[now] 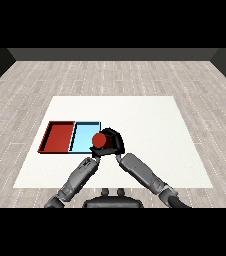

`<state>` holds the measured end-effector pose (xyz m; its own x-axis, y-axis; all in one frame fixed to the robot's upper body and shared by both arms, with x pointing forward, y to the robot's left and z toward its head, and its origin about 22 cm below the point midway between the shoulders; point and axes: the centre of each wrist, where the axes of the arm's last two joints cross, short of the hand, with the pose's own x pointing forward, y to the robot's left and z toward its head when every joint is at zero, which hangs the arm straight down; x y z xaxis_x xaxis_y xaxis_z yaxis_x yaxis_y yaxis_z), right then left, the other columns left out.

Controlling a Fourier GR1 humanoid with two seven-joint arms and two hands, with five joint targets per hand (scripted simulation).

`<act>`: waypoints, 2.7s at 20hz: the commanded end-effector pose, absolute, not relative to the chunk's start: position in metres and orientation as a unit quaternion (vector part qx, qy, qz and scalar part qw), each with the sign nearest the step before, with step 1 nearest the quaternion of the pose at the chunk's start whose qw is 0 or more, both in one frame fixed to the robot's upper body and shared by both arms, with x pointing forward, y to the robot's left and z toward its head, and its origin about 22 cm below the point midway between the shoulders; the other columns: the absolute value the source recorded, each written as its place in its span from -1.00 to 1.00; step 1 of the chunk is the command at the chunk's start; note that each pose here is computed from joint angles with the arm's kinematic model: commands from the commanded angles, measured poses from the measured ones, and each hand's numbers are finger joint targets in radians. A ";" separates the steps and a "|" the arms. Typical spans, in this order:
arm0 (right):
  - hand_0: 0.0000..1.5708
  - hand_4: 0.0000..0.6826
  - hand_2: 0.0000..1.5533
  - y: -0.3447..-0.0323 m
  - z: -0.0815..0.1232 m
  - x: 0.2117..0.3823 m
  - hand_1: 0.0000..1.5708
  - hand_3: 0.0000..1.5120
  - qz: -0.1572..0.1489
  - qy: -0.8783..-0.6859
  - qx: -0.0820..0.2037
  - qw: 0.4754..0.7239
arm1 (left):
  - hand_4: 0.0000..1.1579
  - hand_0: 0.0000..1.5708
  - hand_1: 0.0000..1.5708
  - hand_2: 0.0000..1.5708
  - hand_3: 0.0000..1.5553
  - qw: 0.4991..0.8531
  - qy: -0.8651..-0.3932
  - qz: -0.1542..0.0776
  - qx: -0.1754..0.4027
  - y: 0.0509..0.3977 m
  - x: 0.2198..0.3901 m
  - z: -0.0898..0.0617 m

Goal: Pick the red can and put it in the red box

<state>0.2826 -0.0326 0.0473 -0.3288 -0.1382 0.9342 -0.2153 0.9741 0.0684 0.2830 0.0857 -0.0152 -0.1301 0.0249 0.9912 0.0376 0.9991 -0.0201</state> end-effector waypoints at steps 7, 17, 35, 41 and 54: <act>0.81 0.39 0.82 -0.024 0.048 0.275 0.81 0.80 0.005 -0.802 0.143 0.579 | 0.80 1.00 1.00 0.95 0.85 0.632 -0.774 0.027 0.011 0.081 0.290 -0.004; -1.00 -1.00 -1.00 -0.045 0.056 0.287 -1.00 -1.00 0.044 -0.812 0.112 0.571 | 0.95 1.00 1.00 0.96 0.88 0.627 -0.778 0.014 0.030 0.081 0.296 -0.001; -1.00 -1.00 -1.00 -0.152 0.080 0.248 -1.00 -1.00 -0.035 -0.856 0.065 0.511 | 0.97 1.00 1.00 1.00 0.91 0.618 -0.780 0.011 0.098 0.140 0.292 -0.016; -1.00 -1.00 -1.00 -0.216 0.046 0.234 -1.00 -1.00 -0.059 -0.838 0.001 0.543 | 0.94 1.00 1.00 0.99 0.89 0.593 -0.780 -0.009 0.201 0.222 0.319 0.021; -1.00 -1.00 -1.00 -0.257 0.035 0.239 -1.00 -1.00 -0.055 -0.806 -0.079 0.584 | 0.88 1.00 1.00 0.99 0.91 0.671 -0.665 -0.018 0.327 0.352 0.341 -0.005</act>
